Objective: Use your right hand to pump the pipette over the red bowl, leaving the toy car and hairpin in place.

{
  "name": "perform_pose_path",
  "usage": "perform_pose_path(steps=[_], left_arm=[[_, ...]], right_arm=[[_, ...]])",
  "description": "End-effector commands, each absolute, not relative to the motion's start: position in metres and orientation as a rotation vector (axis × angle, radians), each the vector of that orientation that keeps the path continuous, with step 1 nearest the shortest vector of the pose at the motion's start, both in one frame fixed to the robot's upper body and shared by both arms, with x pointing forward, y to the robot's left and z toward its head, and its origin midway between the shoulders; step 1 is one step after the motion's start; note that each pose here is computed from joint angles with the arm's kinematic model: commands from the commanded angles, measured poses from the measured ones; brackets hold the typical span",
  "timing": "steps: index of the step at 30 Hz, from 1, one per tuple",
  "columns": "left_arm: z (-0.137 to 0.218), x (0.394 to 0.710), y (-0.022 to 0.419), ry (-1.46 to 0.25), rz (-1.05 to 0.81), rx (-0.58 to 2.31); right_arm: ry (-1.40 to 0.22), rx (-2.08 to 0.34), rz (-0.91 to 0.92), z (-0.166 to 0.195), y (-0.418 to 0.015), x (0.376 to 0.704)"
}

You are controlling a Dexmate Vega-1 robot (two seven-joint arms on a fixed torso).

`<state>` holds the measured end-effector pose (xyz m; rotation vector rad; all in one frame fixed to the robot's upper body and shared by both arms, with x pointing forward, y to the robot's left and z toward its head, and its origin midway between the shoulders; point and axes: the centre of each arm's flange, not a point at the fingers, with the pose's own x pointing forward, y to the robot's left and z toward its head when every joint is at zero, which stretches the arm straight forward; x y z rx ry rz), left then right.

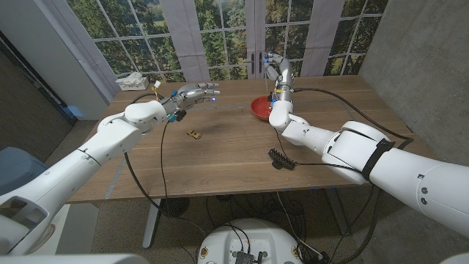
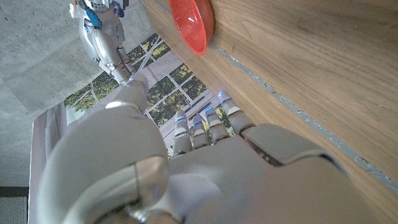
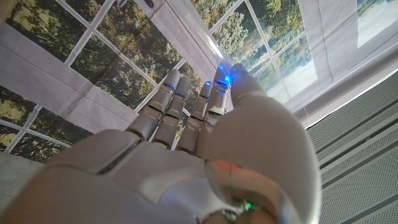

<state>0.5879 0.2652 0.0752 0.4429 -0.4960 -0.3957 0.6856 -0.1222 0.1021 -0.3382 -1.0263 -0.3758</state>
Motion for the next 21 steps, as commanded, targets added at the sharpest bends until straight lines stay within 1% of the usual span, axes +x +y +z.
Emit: perform_pose_path(steps=[1,21], left_arm=[[0.0766,0.5864,0.263,-0.498,-0.398,0.448],[0.0772,0.5876,0.2631,-0.497,-0.4,0.448]], right_arm=[[-1.035,-0.321,-0.375,0.1034,-0.1223,0.684],[-1.021,-0.332,-0.367,0.1039,-0.1207,0.6861]])
